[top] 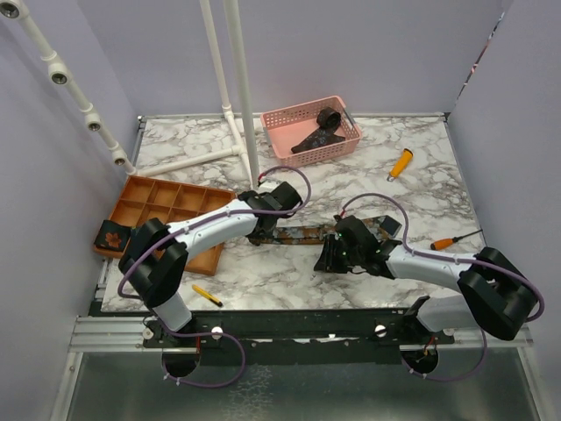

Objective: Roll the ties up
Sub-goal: Roll the tie at the center of the board.

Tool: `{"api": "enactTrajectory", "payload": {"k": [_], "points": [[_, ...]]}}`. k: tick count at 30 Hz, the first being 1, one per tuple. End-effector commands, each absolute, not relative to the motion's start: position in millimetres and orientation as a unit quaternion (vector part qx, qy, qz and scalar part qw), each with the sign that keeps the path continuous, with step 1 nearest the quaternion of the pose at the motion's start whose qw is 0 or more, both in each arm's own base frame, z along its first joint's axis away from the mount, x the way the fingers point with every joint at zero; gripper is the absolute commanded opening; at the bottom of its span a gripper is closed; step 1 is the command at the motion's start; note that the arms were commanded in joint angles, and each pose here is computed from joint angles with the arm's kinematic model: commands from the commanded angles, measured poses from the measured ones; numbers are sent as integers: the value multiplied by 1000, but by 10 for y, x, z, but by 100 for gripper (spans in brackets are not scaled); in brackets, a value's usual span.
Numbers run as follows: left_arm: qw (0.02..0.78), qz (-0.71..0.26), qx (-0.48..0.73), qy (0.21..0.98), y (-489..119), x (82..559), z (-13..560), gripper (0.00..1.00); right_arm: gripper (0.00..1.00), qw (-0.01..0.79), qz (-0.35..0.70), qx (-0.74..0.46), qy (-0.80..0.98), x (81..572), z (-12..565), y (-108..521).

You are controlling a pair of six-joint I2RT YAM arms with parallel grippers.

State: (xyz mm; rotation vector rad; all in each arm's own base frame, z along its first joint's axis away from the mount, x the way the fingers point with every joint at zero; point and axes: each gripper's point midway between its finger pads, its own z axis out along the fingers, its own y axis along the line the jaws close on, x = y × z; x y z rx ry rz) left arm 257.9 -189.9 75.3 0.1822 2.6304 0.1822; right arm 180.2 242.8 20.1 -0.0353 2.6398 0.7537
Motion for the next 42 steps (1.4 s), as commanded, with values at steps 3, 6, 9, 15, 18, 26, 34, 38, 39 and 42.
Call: {"api": "enactTrajectory", "payload": {"k": [3, 6, 9, 15, 18, 26, 34, 38, 39, 42], "points": [[275, 236, 61, 930, -1782, 2616, 825, 0, 31, 161, 271, 3, 949, 1499, 14, 2265], [285, 278, 71, 915, -1923, 2641, 805, 0, 31, 155, 272, 3, 950, 1417, -19, 2217], [290, 299, 78, 906, -2077, 2660, 736, 0, 31, 154, 269, 2, 951, 1357, -45, 2156], [282, 298, 88, 908, -2393, 2681, 483, 0, 31, 158, 272, -2, 949, 1270, -26, 2069], [274, 286, 97, 913, -2555, 2688, 342, 0, 32, 161, 273, -3, 948, 1236, -14, 2028], [268, 217, 103, 933, -2932, 2693, 320, 53, 32, 174, 279, 0, 944, 1226, 56, 1993], [280, 160, 105, 941, -3037, 2670, 646, 77, 36, 188, 271, 3, 944, 1289, 119, 1975], [296, 119, 102, 942, -3087, 2659, 920, 91, 41, 203, 275, -5, 940, 1350, 218, 2006], [300, 111, 101, 942, -3088, 2656, 991, 93, 42, 208, 279, -10, 938, 1371, 258, 2030], [316, 76, 98, 941, -3099, 2640, 1237, 96, 46, 219, 288, -23, 932, 1452, 392, 2113]]}}
